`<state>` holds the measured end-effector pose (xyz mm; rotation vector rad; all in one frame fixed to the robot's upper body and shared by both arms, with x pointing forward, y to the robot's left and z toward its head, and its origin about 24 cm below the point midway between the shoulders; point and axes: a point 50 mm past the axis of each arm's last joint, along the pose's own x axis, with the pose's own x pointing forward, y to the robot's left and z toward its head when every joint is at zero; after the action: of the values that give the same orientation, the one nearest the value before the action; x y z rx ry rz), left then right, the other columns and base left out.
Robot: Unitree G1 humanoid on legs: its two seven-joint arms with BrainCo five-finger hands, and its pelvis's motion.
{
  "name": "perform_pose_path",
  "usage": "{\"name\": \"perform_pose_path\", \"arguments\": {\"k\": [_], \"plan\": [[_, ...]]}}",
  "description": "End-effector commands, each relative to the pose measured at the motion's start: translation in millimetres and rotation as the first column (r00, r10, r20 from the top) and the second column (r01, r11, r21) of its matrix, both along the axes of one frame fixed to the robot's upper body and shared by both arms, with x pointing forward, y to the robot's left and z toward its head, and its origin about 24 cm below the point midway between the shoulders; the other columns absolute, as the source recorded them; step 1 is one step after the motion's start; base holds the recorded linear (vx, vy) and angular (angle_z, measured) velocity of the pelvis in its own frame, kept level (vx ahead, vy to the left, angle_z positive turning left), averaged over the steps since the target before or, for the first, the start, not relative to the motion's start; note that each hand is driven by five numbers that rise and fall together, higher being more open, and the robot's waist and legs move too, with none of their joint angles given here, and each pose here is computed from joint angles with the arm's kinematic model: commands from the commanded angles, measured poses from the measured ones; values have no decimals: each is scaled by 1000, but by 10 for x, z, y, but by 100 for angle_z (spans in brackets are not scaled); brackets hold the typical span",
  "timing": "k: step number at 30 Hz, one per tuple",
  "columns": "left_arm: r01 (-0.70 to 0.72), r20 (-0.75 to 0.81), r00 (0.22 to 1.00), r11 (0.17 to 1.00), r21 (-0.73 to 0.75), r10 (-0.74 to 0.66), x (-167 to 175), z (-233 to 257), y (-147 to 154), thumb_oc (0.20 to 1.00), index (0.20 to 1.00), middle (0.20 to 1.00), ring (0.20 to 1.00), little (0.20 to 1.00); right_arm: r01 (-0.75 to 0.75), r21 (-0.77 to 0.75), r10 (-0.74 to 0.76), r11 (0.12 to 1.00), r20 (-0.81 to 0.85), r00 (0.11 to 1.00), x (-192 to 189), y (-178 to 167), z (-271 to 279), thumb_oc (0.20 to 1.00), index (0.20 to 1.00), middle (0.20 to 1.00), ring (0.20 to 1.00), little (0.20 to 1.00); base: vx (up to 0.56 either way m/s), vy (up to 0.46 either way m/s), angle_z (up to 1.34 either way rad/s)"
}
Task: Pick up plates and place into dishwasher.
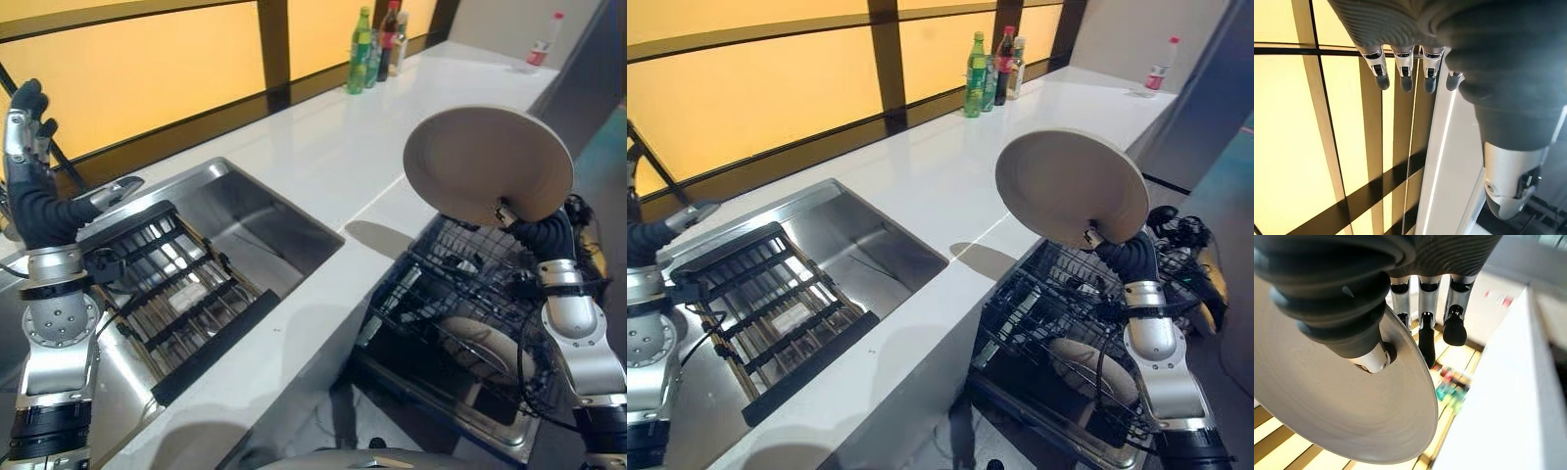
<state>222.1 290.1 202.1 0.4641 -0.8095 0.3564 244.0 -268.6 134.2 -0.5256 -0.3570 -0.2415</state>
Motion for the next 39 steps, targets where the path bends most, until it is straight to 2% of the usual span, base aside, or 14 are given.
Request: {"name": "perform_pose_path", "arguments": {"k": [1,9,18,22,24,30,39], "plan": [[-15,21,1000,1000,24,15,26,153,53,1000,1000,1000,1000,1000,98,-67,-89,993,136,987,5,-95,248,200,200,200,200,200,57,-316,-31],[-46,-5,999,999,-3,46,44,171,143,1000,1000,1000,1000,1000,221,-81,-219,972,37,975,-50,-370,13,200,200,200,200,200,56,-270,-7],[-60,-68,996,998,-2,60,12,88,175,1000,1000,1000,1000,1000,307,-202,-315,930,-7,949,-143,-543,-83,200,200,200,200,200,72,-183,10],[-67,-73,995,998,-2,66,33,81,162,1000,1000,1000,1000,1000,369,-290,-376,883,34,926,-146,-607,-60,200,200,200,200,200,-4,-98,16],[-71,-58,996,997,-17,70,64,68,150,1000,1000,1000,1000,1000,417,-358,-417,835,82,905,-110,-639,-14,200,200,200,200,200,-115,-33,15],[-58,27,998,998,-39,59,182,130,-27,1000,1000,1000,1000,1000,542,-435,-486,719,242,840,110,-701,282,200,200,200,200,200,-193,14,7],[-73,110,991,994,-76,81,234,173,-129,1000,1000,1000,1000,1000,560,-576,-487,595,296,822,281,-754,461,200,200,200,200,200,-89,40,-2]]}}
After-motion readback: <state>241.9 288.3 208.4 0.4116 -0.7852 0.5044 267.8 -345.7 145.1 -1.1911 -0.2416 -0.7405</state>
